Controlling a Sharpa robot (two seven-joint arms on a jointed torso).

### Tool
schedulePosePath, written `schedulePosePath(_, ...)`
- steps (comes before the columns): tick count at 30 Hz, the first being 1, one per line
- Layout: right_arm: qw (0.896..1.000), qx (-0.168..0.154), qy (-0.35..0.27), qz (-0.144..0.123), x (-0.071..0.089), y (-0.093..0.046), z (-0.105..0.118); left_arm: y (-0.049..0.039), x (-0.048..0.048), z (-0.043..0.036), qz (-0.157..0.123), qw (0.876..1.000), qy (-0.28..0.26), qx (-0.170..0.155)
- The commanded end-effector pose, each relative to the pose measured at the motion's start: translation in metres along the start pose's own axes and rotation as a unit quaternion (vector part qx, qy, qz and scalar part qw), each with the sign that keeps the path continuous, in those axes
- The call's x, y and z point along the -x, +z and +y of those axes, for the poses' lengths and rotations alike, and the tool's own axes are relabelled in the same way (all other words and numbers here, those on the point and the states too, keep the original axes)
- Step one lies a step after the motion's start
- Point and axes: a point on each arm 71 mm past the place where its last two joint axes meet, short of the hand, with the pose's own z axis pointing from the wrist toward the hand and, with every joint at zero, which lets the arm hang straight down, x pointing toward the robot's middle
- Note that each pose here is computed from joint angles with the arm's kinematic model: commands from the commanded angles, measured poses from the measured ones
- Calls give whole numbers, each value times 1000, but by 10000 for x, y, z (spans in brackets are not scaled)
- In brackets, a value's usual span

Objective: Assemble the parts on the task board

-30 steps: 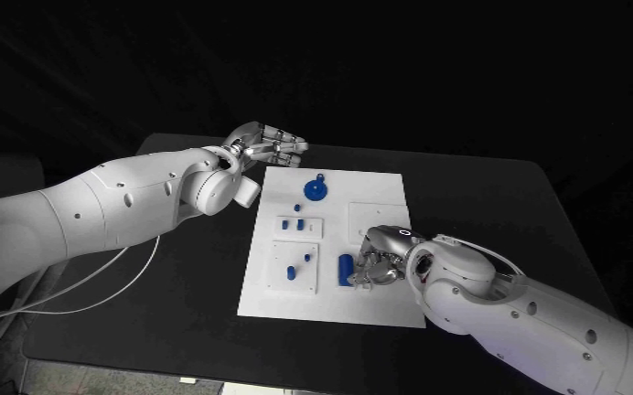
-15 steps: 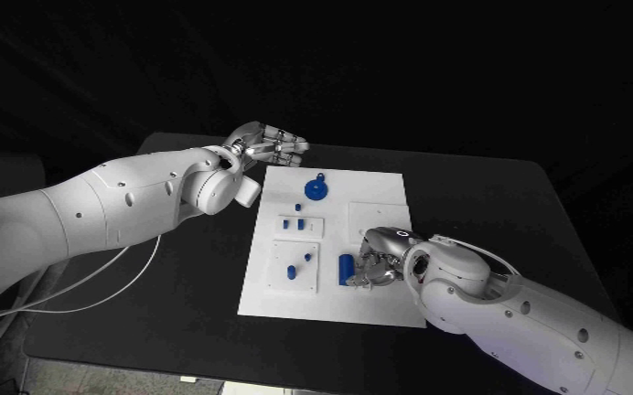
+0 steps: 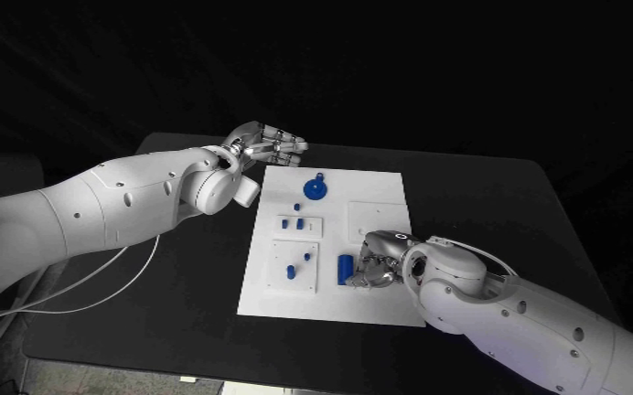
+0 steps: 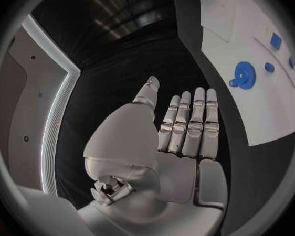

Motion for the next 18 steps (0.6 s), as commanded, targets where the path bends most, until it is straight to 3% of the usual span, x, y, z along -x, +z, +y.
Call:
schedulePosePath(1, 1000, -10, -3, 14, -64, 5, -13, 2, -15, -7, 6, 1000, 0, -2)
schedulePosePath(8, 1000, -17, 0, 10, -74, 3, -32, 1, -15, -6, 7, 1000, 0, -2)
schedulePosePath(18, 997, 16, 65, -37, 24, -116, -112, -6, 4, 0, 5, 1000, 1, -1)
